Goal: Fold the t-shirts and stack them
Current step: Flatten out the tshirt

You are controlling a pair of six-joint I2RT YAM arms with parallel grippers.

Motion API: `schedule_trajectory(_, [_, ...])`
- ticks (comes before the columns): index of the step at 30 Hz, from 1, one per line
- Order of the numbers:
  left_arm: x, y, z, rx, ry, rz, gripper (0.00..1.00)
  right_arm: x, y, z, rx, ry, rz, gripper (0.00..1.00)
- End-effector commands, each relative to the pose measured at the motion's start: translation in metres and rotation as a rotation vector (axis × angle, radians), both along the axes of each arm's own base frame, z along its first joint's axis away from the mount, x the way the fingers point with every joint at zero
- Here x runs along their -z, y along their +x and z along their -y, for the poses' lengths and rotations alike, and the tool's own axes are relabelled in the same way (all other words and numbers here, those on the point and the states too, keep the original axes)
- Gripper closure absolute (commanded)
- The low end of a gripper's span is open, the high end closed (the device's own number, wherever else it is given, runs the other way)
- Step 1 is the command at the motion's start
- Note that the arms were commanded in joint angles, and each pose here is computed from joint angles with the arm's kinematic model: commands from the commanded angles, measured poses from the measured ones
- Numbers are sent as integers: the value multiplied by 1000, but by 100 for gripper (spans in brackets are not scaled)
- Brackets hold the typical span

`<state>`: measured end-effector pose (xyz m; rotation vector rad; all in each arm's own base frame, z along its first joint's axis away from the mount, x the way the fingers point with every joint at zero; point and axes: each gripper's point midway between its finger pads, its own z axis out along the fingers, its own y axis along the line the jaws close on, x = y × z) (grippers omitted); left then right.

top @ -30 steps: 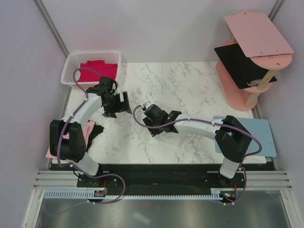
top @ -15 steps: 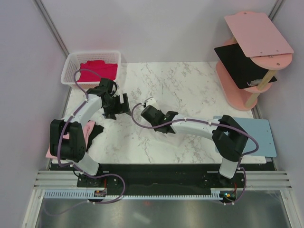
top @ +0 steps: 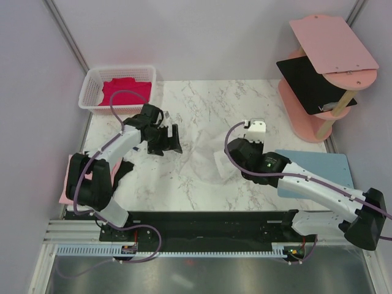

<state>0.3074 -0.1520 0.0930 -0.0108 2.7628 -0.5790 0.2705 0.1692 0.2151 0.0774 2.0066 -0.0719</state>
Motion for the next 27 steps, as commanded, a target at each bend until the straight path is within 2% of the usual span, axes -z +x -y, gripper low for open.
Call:
schedule_trajectory(1, [-15, -1, 48, 126, -58, 83, 4, 37, -26, 65, 255, -39, -75, 100])
schedule_trajectory(3, [-10, -9, 67, 173, -52, 74, 4, 49, -40, 78, 316, 14, -110, 100])
schedule_trajectory(7, [4, -19, 97, 235, -37, 51, 4, 56, -52, 79, 291, 80, -138, 88])
schedule_trajectory(8, [4, -19, 102, 247, -30, 56, 4, 50, -49, 73, 267, 116, -119, 74])
schedule_trajectory(9, [6, -24, 111, 274, -22, 59, 4, 48, -48, 70, 215, 87, -126, 62])
schedule_trajectory(10, [4, -23, 117, 282, -23, 69, 4, 45, -47, 67, 194, 94, -120, 36])
schedule_trajectory(12, [9, -26, 128, 304, -11, 68, 4, 38, -40, 55, 141, 122, -93, 15])
schedule_trajectory(13, [8, -24, 131, 302, -11, 73, 4, 38, -39, 51, 106, 104, -100, 2])
schedule_trajectory(19, [18, -17, 131, 279, 38, 77, 4, 56, -25, 2, -63, 87, -172, 2])
schedule_trajectory(23, [25, -10, 125, 258, 87, 90, 4, 102, -15, -21, -79, -7, -291, 2])
schedule_trajectory(27, [26, -2, 121, 230, 117, 108, 4, 136, -6, -23, -39, -118, -348, 2])
